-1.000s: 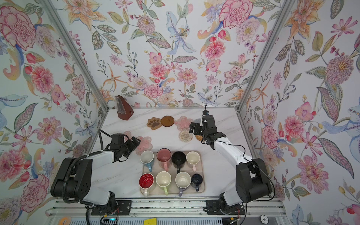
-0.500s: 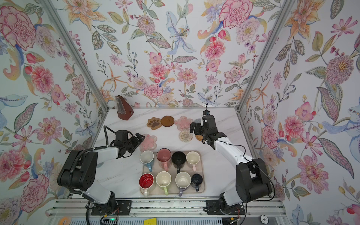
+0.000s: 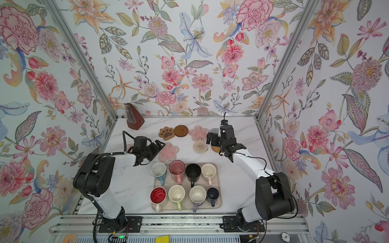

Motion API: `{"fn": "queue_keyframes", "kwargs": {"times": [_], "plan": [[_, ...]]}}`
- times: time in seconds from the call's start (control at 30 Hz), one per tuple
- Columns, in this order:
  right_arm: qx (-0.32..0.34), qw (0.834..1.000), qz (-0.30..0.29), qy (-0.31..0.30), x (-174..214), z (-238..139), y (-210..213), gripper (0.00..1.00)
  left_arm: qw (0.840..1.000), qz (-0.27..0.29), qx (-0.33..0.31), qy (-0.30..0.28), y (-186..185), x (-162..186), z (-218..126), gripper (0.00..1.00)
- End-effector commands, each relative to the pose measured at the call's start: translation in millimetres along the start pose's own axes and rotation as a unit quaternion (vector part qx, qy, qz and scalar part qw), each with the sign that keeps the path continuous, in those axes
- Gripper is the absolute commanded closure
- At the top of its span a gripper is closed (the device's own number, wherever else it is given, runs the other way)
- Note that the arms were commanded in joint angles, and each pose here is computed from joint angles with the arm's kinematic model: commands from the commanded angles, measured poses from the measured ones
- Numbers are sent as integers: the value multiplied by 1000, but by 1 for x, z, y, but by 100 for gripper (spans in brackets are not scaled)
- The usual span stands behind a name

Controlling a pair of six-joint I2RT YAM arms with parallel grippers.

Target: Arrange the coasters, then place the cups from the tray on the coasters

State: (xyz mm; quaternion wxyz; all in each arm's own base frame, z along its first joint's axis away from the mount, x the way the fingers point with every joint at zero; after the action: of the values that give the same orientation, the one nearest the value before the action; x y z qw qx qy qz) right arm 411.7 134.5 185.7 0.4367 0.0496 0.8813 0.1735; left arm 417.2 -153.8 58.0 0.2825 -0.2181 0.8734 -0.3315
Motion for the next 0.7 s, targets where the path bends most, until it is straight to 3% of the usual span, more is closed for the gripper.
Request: {"fn": "queue_keyframes", "kwargs": {"times": [0.0,0.27,0.67], "plan": [[11,1000,-3,-6,-1,-7,-6,1,1000,-6,13,20,-10,9,13,1],[13,1000,-1,-8,-1,-10,-9,1,999,7,40,24,-31,11,20,1],[15,1000,1,-8,-1,-12,-13,1,996,81,-33,15,-24,8,-9,1]]}}
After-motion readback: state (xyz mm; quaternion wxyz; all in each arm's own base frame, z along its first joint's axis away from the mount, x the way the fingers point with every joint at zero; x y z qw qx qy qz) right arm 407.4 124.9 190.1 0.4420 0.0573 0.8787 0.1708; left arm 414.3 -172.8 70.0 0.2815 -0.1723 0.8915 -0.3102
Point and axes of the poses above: each gripper's point midway between its finger pads, its own z axis out along the fingers, its own y axis along the line the jaws close on, x = y × z, the point moved 1 cm from there along -z, back along the fingers, and after that the axes turned 4 degrees about z, right-handed, at the moved point
